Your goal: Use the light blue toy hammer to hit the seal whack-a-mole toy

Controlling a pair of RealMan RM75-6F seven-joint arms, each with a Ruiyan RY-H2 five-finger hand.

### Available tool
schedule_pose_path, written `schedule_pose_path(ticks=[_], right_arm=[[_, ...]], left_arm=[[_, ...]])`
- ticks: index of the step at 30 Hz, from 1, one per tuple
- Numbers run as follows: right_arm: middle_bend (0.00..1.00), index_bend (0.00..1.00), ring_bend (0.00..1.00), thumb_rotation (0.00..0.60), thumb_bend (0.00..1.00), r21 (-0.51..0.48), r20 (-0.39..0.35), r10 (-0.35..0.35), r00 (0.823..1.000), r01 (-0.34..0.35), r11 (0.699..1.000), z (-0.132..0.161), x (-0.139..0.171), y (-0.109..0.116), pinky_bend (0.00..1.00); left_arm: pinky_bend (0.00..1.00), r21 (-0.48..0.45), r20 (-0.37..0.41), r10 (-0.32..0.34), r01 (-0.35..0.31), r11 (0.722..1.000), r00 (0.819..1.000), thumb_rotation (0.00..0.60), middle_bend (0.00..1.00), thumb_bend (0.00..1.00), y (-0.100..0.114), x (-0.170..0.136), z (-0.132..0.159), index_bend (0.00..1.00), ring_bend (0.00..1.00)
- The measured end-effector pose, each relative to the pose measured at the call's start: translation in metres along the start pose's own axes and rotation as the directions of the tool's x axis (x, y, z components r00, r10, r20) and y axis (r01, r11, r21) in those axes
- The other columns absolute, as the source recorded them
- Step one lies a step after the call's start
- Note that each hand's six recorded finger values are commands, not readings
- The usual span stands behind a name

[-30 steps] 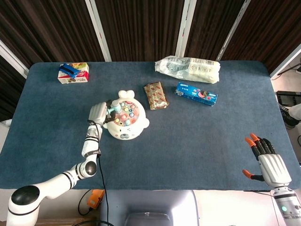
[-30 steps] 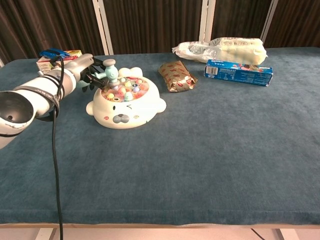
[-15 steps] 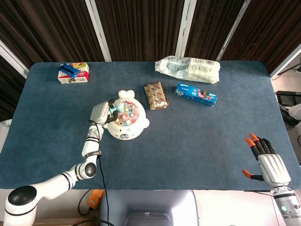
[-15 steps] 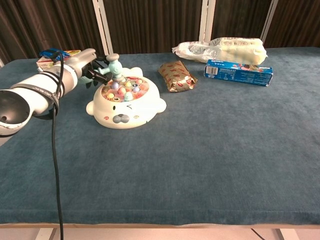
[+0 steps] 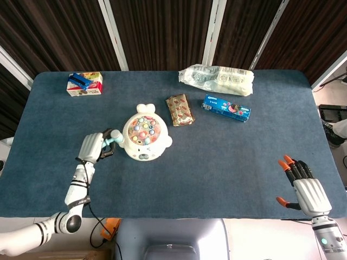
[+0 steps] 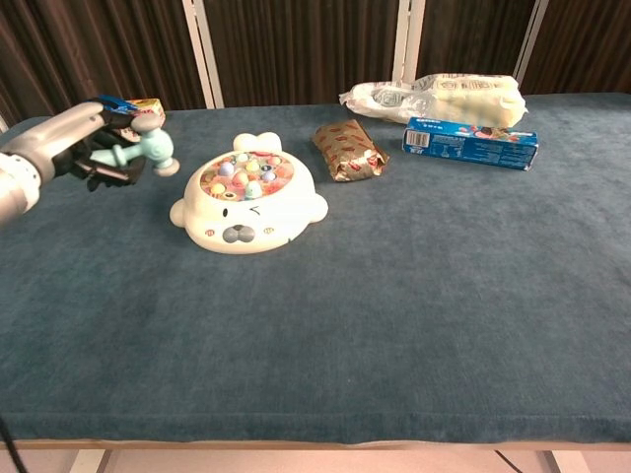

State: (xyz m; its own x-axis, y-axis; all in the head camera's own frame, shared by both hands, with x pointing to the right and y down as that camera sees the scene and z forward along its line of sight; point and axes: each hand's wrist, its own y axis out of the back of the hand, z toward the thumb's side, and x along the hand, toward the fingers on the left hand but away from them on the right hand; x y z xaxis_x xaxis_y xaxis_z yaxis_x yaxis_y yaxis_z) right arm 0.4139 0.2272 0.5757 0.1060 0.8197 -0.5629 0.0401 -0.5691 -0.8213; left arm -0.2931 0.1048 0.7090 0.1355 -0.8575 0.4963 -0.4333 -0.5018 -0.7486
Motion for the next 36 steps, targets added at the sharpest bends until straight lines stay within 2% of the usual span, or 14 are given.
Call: schedule_pose_path(ticks=[11, 26, 28, 31, 36], right_arm=[[0.00, 0.00, 0.00, 0.600, 0.29, 0.007, -0.010, 0.011, 1.000, -0.011, 1.000, 0.005, -0.002, -0.005, 0.00], [0.00, 0.00, 0.00, 0.600, 0.29, 0.009, -0.011, 0.015, 1.000, -0.015, 1.000, 0.005, -0.003, -0.005, 0.00], [0.00, 0.00, 0.00, 0.600, 0.29, 0.010, -0.011, 0.015, 1.000, -0.015, 1.000, 0.005, -0.003, -0.006, 0.00], [0.00, 0.00, 0.00, 0.600, 0.29, 0.010, -0.009, 0.016, 1.000, -0.015, 1.000, 0.005, -0.003, -0.006, 0.00], [0.00, 0.00, 0.00, 0.600, 0.29, 0.010, -0.007, 0.016, 1.000, -0.016, 1.000, 0.005, -0.003, -0.006, 0.00]], left_arm=[[1.00, 0.078, -0.071, 0.021, -0.015, 0.997, 0.997, 0.600, 0.96, 0.81, -0.023, -0.017, -0.062, 0.74, 0.87], [1.00, 0.158, -0.081, -0.003, 0.016, 0.987, 0.997, 0.600, 0.88, 0.77, -0.056, -0.028, -0.083, 0.71, 0.71], [0.92, 0.169, -0.084, -0.010, 0.024, 0.985, 0.996, 0.600, 0.86, 0.77, -0.058, -0.028, -0.084, 0.69, 0.66], [0.63, 0.180, -0.090, -0.026, 0.042, 0.983, 0.996, 0.600, 0.82, 0.74, -0.061, -0.028, -0.085, 0.67, 0.63], [0.52, 0.192, -0.089, -0.031, 0.048, 0.980, 0.996, 0.600, 0.72, 0.65, -0.060, -0.028, -0.086, 0.60, 0.57]])
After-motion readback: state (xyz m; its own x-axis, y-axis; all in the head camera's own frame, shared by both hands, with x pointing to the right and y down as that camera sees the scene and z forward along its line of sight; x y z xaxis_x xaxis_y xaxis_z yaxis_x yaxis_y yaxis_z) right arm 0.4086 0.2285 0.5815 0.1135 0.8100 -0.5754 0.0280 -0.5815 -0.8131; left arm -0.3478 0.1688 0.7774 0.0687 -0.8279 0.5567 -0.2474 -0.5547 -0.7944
